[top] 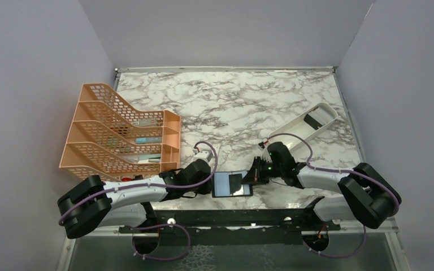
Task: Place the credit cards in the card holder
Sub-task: Insert the credit card into the card holder.
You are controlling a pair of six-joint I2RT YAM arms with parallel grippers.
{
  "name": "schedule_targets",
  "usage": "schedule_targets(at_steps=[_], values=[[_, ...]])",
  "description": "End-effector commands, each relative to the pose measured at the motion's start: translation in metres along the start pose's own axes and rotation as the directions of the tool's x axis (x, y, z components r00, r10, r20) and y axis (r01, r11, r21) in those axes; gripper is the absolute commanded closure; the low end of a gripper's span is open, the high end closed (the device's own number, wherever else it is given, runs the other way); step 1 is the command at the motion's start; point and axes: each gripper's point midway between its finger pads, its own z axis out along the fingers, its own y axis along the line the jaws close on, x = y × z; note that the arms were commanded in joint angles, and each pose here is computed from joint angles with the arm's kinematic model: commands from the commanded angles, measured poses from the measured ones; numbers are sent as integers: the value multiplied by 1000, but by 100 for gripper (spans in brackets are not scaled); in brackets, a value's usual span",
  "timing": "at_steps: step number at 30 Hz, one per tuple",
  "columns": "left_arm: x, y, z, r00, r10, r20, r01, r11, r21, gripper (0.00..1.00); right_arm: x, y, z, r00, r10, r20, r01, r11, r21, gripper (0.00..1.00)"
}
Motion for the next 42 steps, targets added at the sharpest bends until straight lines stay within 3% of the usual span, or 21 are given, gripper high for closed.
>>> schedule_targets(at_steps=[1,28,34,38,42], values=[[5,3,0,1000,4,-10,-4,1000,3,100,-2,11,4,1000,-12,-5,12,999,-53,99],[0,-8,0,1000,-3,1,3,999,47,100,-3,30,24,999,35,-36,-39,993,-114,95],[-4,-14,-2,1000,-3,12,2,997,72,100,-1,31,27,999,20,-43,-25,994,-109,85],[-6,-17,-3,1000,-8,16,6,997,83,100,-2,30,27,999,-8,-36,5,997,-81,73],[-6,-20,-3,1000,-18,13,16,995,98,100,-1,34,29,999,-17,-41,14,997,-80,70]])
